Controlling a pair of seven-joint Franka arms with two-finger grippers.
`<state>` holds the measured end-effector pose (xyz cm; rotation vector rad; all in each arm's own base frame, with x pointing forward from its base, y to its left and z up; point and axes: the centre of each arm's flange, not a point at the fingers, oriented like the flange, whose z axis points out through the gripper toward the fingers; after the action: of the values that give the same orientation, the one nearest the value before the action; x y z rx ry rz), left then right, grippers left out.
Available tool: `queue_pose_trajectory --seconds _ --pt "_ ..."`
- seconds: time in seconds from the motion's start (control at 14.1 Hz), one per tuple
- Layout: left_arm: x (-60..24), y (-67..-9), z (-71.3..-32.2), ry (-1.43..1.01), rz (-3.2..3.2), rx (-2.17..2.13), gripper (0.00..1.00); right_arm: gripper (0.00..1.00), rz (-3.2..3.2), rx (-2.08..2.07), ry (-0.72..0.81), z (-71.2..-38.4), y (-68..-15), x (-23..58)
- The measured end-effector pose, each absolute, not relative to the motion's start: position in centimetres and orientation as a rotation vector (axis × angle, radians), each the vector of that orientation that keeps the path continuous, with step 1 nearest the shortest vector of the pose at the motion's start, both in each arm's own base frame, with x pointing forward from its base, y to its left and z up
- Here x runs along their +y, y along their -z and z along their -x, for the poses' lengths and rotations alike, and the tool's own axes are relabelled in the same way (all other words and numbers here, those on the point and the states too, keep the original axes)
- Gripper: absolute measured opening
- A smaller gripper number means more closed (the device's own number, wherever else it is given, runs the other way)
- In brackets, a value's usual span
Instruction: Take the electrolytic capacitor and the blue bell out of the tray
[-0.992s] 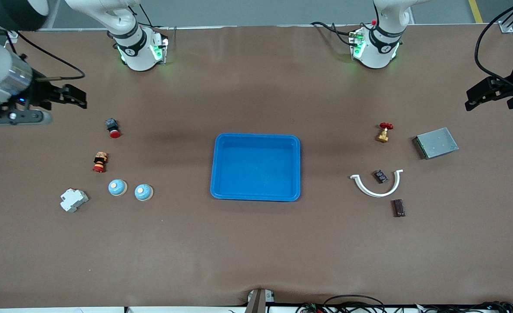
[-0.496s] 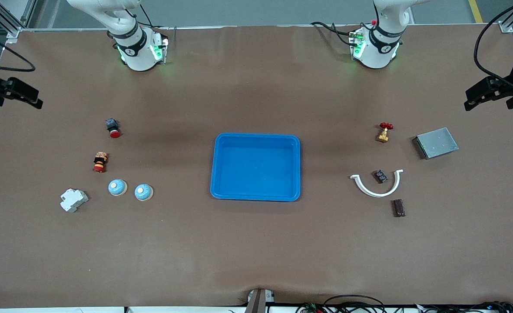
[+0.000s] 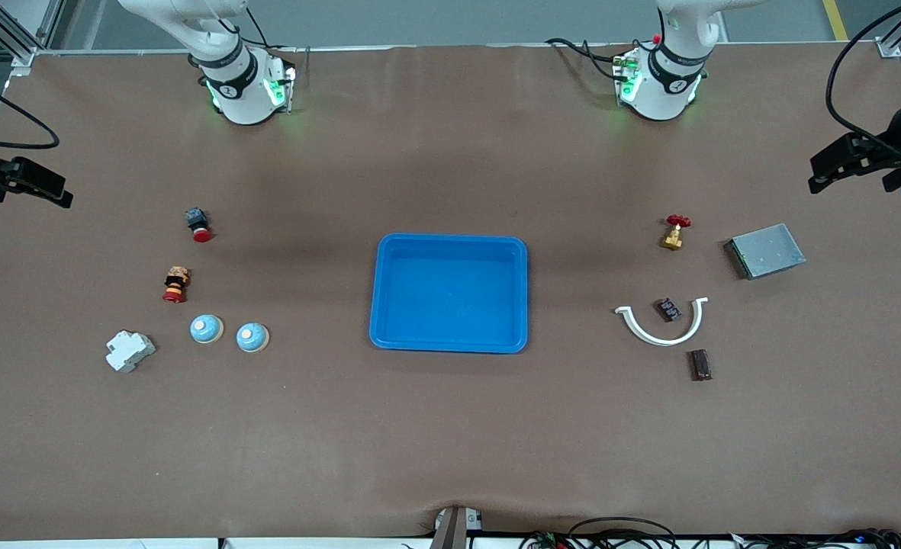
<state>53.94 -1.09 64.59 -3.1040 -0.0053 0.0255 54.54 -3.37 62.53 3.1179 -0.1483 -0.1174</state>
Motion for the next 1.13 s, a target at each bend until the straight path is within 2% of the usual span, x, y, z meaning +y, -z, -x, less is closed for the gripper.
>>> queue_pose_trajectory --seconds 1.13 --pt "-0.52 -64.55 -53.76 -0.049 3.134 -0.017 1.00 1.00 -3.119 -0.145 0.074 -54.81 -62.95 -3.27"
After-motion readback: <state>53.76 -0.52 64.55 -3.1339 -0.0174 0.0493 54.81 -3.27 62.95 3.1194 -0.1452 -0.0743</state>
